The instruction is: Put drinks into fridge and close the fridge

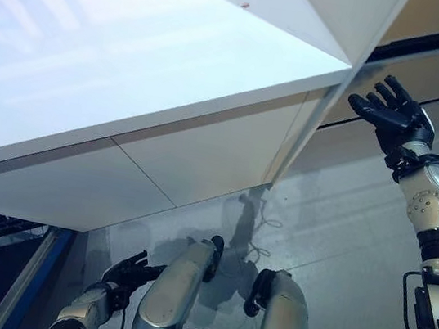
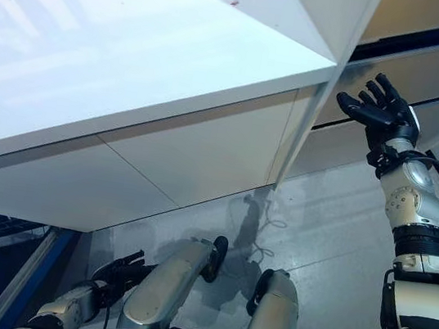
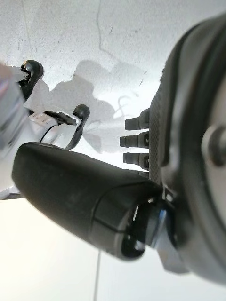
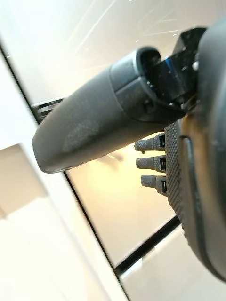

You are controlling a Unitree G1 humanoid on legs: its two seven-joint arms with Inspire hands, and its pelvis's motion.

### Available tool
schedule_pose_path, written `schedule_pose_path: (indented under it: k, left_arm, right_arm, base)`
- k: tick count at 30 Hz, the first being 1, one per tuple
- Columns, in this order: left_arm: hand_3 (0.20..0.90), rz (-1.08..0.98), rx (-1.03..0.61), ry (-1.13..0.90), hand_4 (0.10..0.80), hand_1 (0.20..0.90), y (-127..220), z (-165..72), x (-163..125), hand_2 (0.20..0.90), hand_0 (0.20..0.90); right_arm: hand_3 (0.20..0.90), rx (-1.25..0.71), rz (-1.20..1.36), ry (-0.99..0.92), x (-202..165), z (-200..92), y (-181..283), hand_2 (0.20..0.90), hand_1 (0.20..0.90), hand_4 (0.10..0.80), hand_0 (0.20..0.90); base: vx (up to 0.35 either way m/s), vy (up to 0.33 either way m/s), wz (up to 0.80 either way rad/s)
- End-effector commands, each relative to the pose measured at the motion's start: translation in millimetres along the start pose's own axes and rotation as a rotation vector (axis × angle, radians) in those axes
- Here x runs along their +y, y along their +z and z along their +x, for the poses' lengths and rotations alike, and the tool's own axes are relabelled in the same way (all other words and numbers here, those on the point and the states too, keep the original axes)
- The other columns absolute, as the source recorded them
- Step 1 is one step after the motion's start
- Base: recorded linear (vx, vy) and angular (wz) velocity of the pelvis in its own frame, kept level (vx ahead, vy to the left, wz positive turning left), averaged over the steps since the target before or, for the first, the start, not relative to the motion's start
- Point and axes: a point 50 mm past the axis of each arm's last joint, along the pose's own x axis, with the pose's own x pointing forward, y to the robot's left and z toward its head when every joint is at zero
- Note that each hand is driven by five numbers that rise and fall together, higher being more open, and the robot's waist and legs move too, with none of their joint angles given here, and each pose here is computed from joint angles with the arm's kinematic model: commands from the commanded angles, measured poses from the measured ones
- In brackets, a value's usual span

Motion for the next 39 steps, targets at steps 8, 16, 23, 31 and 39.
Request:
schedule_pose_path:
  k: [8, 16, 23, 31, 39]
  left_arm:
    - [0.9, 0.094, 0.015, 0.049, 0.8, 0.9, -5.3, -10.1, 29.4, 0.9, 0.9]
    - [0.9, 0.073, -0.003, 0.036, 0.8, 0.9, -10.4, -9.5, 25.8, 0.9, 0.9]
    - [0.9, 0.019, 0.013, 0.103, 0.8, 0.9, -9.6, -6.4, 29.6, 0.9, 0.9]
    - [0.9, -0.031, 0.046, 0.128, 0.8, 0.9, -16.8, -4.4, 28.1, 0.9, 0.9]
    - [0.9, -0.067, 0.083, 0.079, 0.8, 0.9, -36.1, -4.0, 16.3, 0.9, 0.9]
  right_arm:
    - [0.9, -0.18, -0.034, 0.091, 21.9, 9.4, 54.1, 0.9, 0.9, 0.8, 0.9]
    - [0.9, 0.038, 0.004, 0.059, -3.6, -21.1, -32.0, 0.9, 0.9, 0.8, 0.9]
    - [0.9, 0.372, 0.044, -0.084, -24.5, -84.9, -149.7, 0.9, 0.9, 0.8, 0.9]
    - [0.9, 0.776, 0.089, -0.23, -48.6, -177.2, -242.3, 0.9, 0.9, 0.8, 0.9]
    - [0.9, 1.101, 0.143, -0.324, -40.4, -265.7, -299.6, 0.9, 0.9, 0.8, 0.9]
  base:
    - [-0.043, -0.041, -0.08]
    - [-0.079, -0.025, -0.15]
    - [-0.107, 0.005, -0.17]
    - [-0.034, -0.01, -0.09]
    - [-0.002, -0.007, -0.03]
